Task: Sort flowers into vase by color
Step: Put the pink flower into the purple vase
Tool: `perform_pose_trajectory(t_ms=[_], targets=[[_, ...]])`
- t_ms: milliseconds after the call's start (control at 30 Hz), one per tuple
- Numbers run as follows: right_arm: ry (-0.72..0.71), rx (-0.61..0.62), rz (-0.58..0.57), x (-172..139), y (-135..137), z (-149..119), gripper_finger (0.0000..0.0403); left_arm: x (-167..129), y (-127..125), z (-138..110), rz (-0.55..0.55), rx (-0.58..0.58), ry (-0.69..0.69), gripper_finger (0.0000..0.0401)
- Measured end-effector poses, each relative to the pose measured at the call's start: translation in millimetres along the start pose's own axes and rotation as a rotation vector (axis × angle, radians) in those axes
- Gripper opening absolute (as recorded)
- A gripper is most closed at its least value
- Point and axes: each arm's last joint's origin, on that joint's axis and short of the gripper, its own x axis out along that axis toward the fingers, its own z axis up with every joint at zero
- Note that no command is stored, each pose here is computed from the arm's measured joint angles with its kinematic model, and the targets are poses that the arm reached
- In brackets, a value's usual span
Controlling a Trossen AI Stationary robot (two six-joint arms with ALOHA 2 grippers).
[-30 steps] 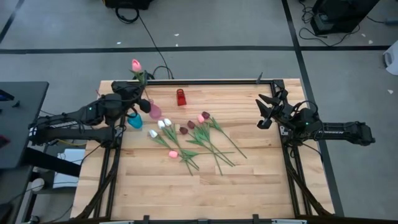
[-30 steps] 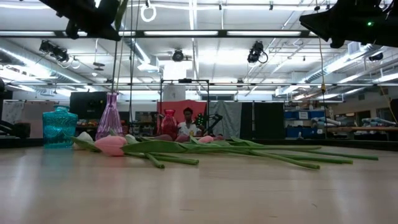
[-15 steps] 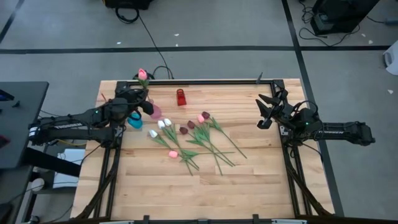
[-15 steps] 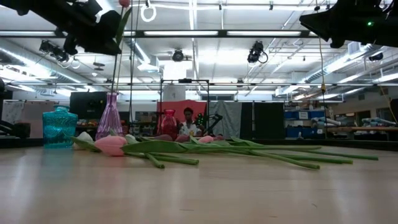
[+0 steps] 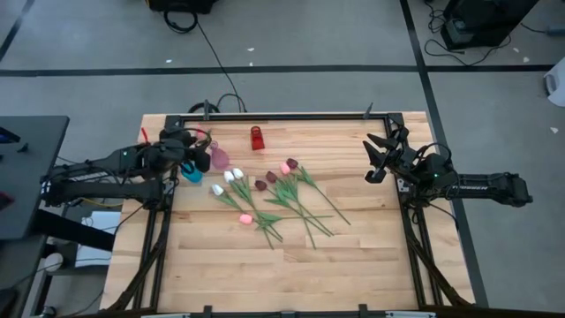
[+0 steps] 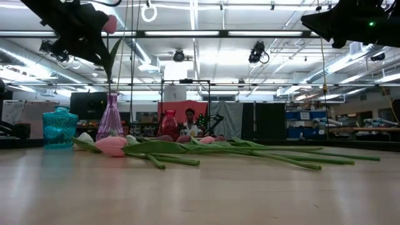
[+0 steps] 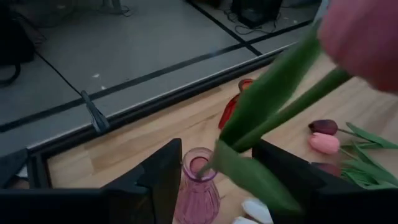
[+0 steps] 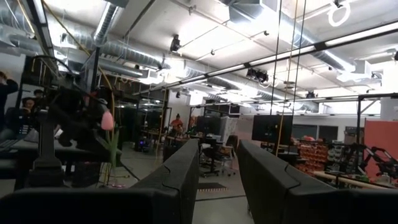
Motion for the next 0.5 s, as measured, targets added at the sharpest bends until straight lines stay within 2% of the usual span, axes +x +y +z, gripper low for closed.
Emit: perform_pose_trajectory(t_ms=[167, 367, 500], targets=[[0.0, 0.0, -0.001, 0, 0, 0, 0.0125, -3, 0, 3, -0.023, -0.012, 0.007, 0.0202], [0.0, 0.0, 0.0, 0, 0, 0, 0.0125, -12, 4, 3, -0.075, 0.043, 0.134, 0.0202], [0.0, 0.0, 0.0, 0, 0, 0, 0.0125, -19, 4, 7, -0.156, 0.044, 0.195, 0.0202]])
